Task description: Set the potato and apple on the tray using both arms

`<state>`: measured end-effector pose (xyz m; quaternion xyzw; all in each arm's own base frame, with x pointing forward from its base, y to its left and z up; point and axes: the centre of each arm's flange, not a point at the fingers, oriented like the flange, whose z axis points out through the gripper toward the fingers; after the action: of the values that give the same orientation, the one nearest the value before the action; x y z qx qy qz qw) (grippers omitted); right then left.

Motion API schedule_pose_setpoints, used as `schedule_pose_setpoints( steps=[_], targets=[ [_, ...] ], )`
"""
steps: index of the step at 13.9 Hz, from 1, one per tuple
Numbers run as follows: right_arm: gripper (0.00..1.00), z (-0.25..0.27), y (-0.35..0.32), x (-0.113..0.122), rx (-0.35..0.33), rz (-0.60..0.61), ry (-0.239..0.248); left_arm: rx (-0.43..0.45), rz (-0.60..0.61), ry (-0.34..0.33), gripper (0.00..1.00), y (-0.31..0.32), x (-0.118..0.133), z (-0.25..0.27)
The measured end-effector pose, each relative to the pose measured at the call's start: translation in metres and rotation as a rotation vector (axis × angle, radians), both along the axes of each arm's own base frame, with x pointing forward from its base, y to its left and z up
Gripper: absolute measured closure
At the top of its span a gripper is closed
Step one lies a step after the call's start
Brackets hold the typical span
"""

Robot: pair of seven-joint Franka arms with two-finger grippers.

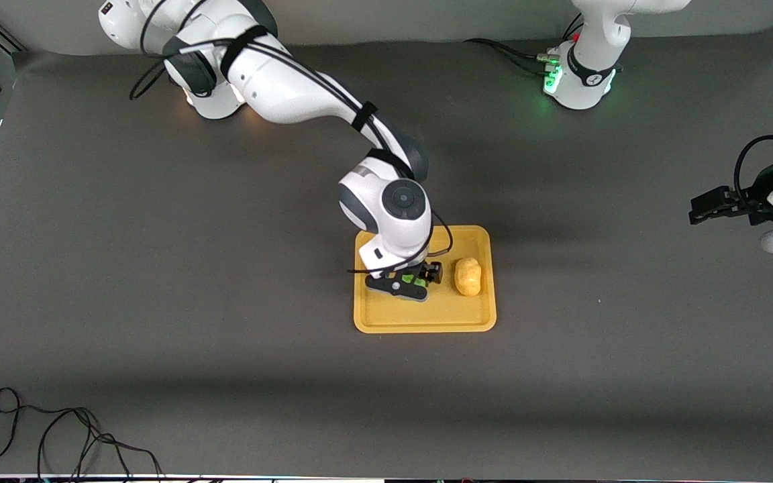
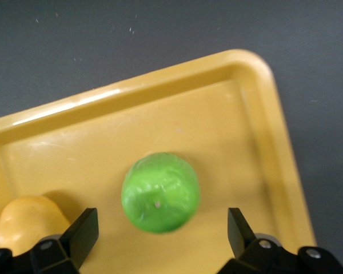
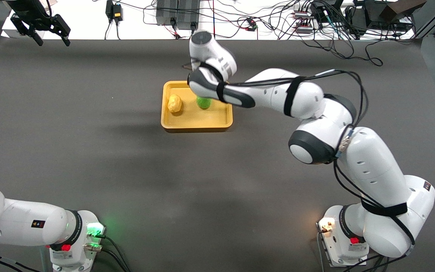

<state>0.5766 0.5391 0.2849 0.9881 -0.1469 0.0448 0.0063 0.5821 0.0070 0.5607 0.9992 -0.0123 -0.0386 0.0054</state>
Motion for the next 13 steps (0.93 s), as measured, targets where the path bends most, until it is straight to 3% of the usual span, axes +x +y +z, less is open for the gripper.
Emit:
schedule_pose_setpoints(
  steps=[3, 7, 9, 13],
  targets=[
    [0.0, 0.101, -0.029, 0.0, -0.034, -0.028, 0.019, 0.0, 0.001, 0.015, 0.0, 0.0, -0.001, -0.006],
    [0.0, 0.219, -0.138, 0.023, -0.08, 0.142, 0.074, 0.0, 0.003, 0.01, 0.0, 0.001, 0.0, -0.006],
    [0.0, 0.254, -0.21, 0.032, -0.082, 0.223, 0.098, 0.0, 0.004, 0.005, 0.0, 0.002, 0.0, -0.006],
    [0.0, 0.302, -0.327, 0.017, -0.072, 0.334, 0.118, 0.003, 0.028, 0.006, 0.0, 0.002, 0.001, -0.008]
  ],
)
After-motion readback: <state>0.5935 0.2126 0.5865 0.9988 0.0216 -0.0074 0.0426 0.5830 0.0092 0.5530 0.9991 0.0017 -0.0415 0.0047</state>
